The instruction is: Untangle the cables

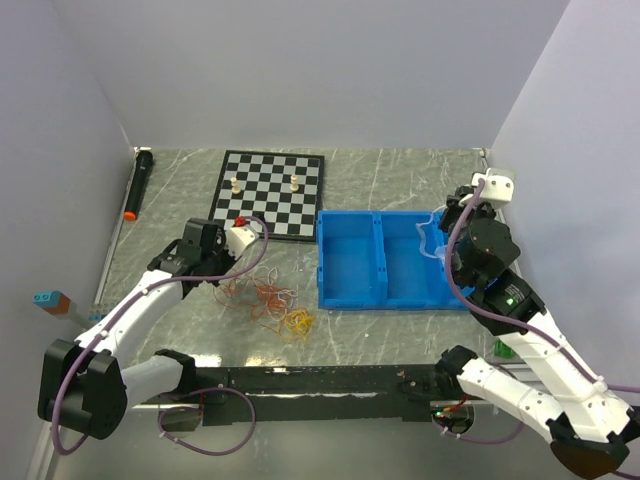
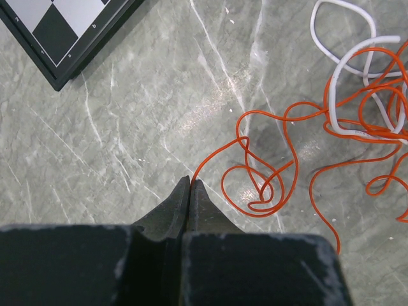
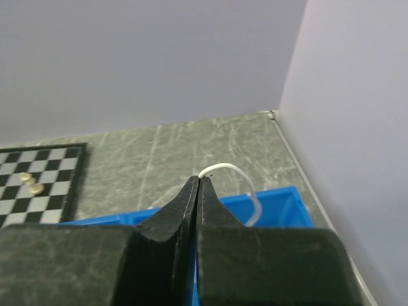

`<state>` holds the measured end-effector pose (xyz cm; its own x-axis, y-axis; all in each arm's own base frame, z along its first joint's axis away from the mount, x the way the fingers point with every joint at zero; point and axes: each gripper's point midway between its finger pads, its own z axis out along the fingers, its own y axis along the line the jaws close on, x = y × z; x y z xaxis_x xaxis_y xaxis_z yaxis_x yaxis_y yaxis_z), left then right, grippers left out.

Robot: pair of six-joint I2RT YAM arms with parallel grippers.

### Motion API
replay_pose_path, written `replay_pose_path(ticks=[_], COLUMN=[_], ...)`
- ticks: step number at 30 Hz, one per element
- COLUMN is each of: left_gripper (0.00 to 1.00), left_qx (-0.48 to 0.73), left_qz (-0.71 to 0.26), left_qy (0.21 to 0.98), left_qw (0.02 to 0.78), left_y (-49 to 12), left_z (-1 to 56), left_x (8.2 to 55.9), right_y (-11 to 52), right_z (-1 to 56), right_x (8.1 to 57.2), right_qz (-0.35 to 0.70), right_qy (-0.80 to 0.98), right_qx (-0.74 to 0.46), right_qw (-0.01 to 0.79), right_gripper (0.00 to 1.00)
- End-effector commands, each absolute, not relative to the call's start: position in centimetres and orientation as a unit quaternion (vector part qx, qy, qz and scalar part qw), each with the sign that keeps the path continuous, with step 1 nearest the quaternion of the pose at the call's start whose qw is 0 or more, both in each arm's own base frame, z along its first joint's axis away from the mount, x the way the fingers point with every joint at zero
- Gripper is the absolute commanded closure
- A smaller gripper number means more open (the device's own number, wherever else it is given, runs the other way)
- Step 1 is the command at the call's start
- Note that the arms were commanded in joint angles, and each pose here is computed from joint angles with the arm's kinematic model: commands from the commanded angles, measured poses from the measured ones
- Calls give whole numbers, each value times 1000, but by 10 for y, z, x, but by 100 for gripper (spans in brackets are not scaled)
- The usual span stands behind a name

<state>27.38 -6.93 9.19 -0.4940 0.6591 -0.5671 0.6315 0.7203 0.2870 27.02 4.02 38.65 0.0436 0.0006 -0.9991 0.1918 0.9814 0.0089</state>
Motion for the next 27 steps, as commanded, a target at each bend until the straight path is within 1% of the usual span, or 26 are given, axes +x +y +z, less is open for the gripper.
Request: replay_pose_path(ticks=[1,4,8,13,18,27], left_gripper=[99,99,99,99,99,99], left_qx=[372,374,375,375,372,370], left_qz=[13,15,19,23,21,22], left_qy=[859,859,859,861,862,863], left_qw=[352,349,348,344,343,343], left_y=[-74,-74,-72,-70,-70,-70], left_z=[98,96,94,89,89,87], left_x=[278,277,276,275,276,276], right_y=[17,4,-13,-34,-48,-62], right_z=[375,358,350,374,404,407], right_x=[273,275,271,258,248,244], right_qz=[-100,-117,-127,-135,-144,-165], right_qy=[685,688,684,648,627,617], right_qx=[115,143,180,217,222,240], right_qw=[712,702,696,717,732,731], right_gripper=[100,100,100,100,100,100])
